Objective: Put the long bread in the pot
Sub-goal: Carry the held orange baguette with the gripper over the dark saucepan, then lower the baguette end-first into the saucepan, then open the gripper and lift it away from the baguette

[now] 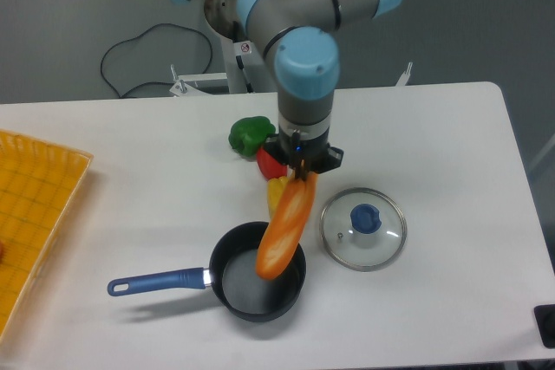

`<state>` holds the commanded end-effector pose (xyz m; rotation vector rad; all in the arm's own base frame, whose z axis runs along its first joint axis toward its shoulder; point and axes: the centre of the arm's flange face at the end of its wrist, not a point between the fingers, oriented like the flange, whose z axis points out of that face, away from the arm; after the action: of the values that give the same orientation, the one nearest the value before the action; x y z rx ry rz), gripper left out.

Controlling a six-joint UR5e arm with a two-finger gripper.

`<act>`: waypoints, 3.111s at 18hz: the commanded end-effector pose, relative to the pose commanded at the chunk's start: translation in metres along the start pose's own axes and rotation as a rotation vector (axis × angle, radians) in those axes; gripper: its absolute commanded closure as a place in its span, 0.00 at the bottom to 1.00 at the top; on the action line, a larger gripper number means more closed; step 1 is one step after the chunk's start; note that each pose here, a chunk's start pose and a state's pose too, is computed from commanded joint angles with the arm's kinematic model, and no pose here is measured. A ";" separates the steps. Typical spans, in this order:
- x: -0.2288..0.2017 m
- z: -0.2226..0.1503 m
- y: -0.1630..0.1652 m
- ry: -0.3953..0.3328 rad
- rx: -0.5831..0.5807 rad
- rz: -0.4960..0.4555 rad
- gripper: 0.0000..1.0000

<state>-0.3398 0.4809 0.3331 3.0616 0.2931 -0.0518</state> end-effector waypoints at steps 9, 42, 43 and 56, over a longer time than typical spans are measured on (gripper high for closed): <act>0.004 0.017 -0.018 0.003 -0.025 -0.039 0.82; 0.031 -0.010 -0.045 -0.063 0.021 -0.013 0.00; 0.025 -0.017 -0.043 -0.076 0.044 -0.025 0.00; -0.059 -0.049 0.008 -0.073 0.109 0.222 0.00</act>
<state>-0.3944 0.4652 0.3849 3.1689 -0.0570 -0.1733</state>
